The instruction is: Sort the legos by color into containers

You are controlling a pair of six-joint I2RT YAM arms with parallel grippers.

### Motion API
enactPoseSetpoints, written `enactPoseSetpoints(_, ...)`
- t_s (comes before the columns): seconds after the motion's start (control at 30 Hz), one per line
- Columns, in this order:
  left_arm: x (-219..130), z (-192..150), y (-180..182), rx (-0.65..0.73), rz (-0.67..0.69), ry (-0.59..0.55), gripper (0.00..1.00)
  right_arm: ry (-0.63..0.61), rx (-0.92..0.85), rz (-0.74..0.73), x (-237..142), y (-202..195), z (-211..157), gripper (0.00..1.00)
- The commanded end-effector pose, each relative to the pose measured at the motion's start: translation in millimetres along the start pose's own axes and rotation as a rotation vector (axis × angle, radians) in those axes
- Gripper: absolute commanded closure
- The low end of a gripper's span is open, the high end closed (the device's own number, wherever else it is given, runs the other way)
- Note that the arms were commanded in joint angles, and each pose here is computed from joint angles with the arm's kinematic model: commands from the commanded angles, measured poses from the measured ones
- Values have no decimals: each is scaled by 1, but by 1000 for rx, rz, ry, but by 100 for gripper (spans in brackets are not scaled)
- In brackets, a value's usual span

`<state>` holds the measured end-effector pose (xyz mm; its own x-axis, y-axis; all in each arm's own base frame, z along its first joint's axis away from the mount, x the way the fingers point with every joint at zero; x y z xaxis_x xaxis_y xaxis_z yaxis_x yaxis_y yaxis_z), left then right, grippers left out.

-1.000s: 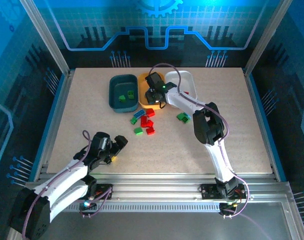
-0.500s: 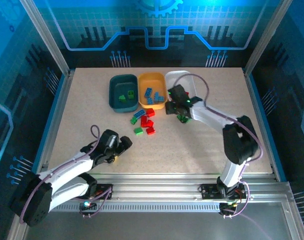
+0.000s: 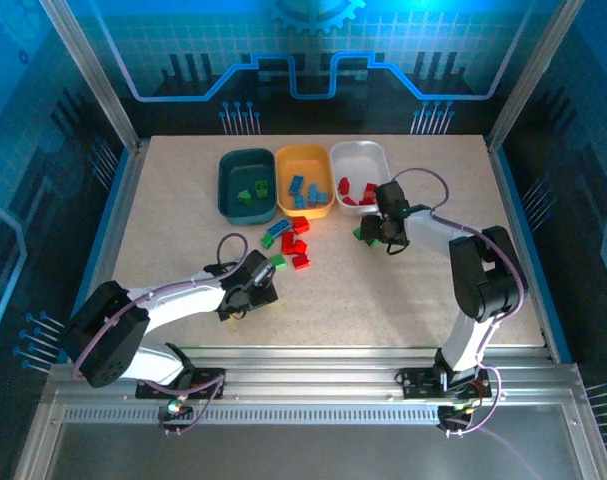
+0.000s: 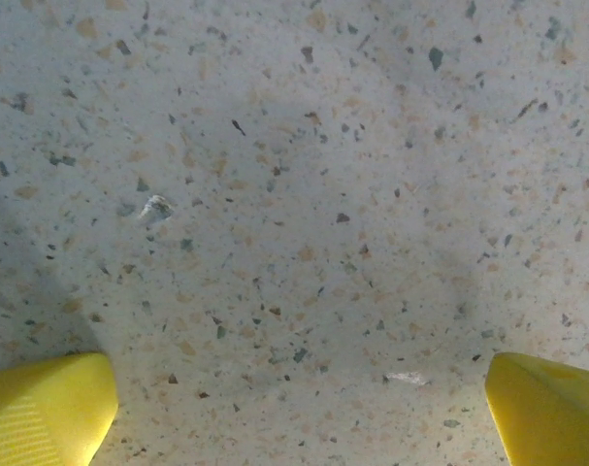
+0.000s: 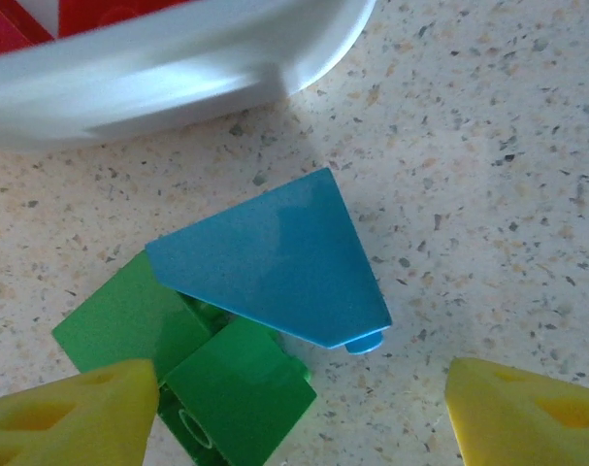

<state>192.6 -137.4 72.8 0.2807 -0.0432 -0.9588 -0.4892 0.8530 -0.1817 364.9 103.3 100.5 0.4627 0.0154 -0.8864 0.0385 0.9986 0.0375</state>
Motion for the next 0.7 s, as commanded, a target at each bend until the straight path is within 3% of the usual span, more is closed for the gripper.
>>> enactPoseSetpoints(0.0, -5, -40, -93, 65, -612, 317, 1, -36, 10, 2, 4, -2, 17, 20)
enactPoseSetpoints(0.3, -11, -39, -90, 67, -606, 304, 1, -51, 50, 55, 11, -4, 35, 26)
enactPoseSetpoints(0.67, -10, -40, -89, 69, -595, 303, 1, -3, 65, 38, 22, -6, 30, 40)
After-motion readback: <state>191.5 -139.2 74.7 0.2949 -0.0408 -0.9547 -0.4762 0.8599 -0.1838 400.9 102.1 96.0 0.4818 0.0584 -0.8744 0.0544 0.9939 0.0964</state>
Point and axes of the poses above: each hand's point on the last joint's axis, 136 mm out from that joint toward the fingers, its own x axis out along the fingers, its own y axis along the line the jaws close on, z = x × y, the point moved 7 cm from there along -x, back along the fingers, and after that the axes turned 6 degrees about -x, right-handed, at the moved point
